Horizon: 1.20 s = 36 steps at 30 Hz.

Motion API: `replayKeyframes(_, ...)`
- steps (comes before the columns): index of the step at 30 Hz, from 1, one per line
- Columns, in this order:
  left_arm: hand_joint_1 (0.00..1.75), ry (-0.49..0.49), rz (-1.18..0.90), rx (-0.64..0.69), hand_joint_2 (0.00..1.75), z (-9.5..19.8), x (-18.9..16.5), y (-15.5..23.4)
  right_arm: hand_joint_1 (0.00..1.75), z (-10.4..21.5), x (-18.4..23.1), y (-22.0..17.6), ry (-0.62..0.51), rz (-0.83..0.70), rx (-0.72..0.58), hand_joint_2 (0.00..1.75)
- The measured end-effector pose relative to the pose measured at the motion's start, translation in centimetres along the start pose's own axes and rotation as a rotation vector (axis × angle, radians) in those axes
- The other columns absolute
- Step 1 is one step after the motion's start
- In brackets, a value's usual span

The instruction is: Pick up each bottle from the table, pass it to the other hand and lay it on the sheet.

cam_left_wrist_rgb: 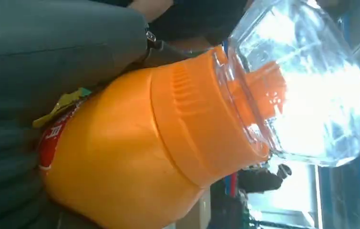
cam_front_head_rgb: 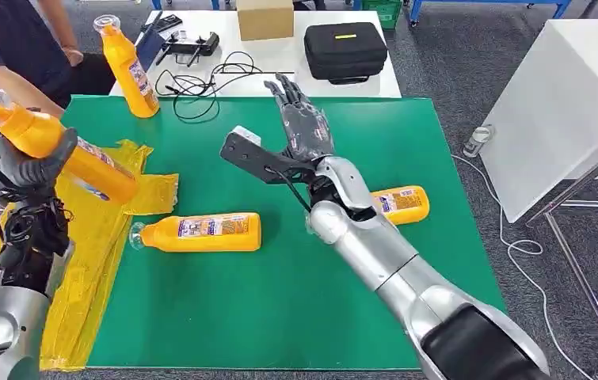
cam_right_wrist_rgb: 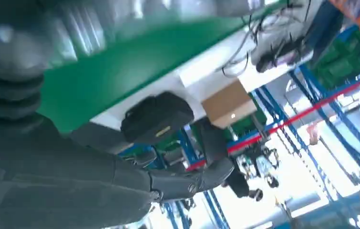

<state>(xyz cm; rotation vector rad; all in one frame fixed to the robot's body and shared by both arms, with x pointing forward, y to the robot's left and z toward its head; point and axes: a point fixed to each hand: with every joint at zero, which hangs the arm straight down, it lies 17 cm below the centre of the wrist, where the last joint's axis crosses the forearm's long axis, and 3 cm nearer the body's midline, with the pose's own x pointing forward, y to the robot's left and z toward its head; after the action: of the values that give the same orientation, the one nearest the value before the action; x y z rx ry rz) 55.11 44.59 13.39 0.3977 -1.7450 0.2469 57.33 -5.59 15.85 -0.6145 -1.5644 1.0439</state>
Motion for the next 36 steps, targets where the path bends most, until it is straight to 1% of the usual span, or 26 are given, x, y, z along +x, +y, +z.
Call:
replayKeyframes(2, 1.75, -0.002, -0.053, 0.020, 1.75, 0.0, -0.2, 0.5, 0.00, 0.1, -0.2, -0.5, 0.003, -0.003, -0.019, 0.00)
replayKeyframes(4, 1.75, -0.032, -0.164, 0.058, 1.75, -0.2, 0.1, 1.4, 0.00, 0.2, -0.7, -0.8, 0.012, -0.009, -0.024, 0.00)
replayKeyframes(6, 1.75, -0.090, -0.386, 0.129, 1.75, -0.4, 1.1, 2.9, 0.00, 0.4, -1.2, -0.9, 0.021, -0.019, -0.030, 0.00)
replayKeyframes(7, 1.75, -0.113, -0.539, 0.149, 1.75, -0.6, 1.5, 3.4, 0.00, 0.5, -1.4, -1.0, 0.023, -0.023, -0.030, 0.00)
replayKeyframes(8, 1.75, -0.147, -0.676, 0.137, 1.75, -0.6, 2.1, 3.3, 0.00, 0.6, -1.5, -1.0, 0.022, -0.027, -0.031, 0.00)
replayKeyframes(10, 1.75, -0.263, -0.995, 0.029, 1.75, -0.6, 3.0, 1.3, 0.00, 0.6, -1.6, -1.0, 0.020, -0.035, -0.030, 0.00)
replayKeyframes(12, 1.75, -0.344, -1.295, -0.108, 1.75, -0.1, 1.9, -0.5, 0.00, 0.6, -1.5, -1.0, 0.013, -0.043, -0.026, 0.00)
replayKeyframes(14, 1.75, -0.398, -1.460, -0.206, 1.75, 0.8, 0.6, -1.4, 0.00, 0.6, -1.5, -1.1, 0.013, -0.051, -0.029, 0.00)
replayKeyframes(15, 1.75, -0.400, -1.492, -0.220, 1.75, 1.0, 0.2, -1.4, 0.00, 0.6, -1.5, -1.2, 0.014, -0.054, -0.030, 0.00)
replayKeyframes(18, 1.75, -0.296, -1.420, -0.123, 1.75, 1.3, -0.4, 0.7, 0.00, 0.6, -1.1, -1.0, 0.001, -0.059, -0.020, 0.00)
replayKeyframes(19, 1.75, -0.275, -1.419, -0.119, 1.75, 1.7, -0.9, 0.8, 0.00, 0.6, -1.0, -0.9, 0.000, -0.062, -0.015, 0.00)
replayKeyframes(23, 1.75, -0.244, -1.451, -0.182, 1.75, 4.2, -3.7, -0.8, 0.00, 0.5, -0.4, -0.6, -0.008, -0.067, -0.007, 0.00)
replayKeyframes(30, 1.75, -0.262, -1.467, -0.307, 1.75, 7.0, -6.1, -5.4, 0.00, 0.8, -0.3, 0.1, -0.016, -0.061, 0.011, 0.00)
replayKeyframes(36, 1.75, -0.268, -1.468, -0.343, 1.75, 7.8, -6.7, -6.4, 0.00, 1.0, -0.4, 0.4, -0.015, -0.063, 0.016, 0.00)
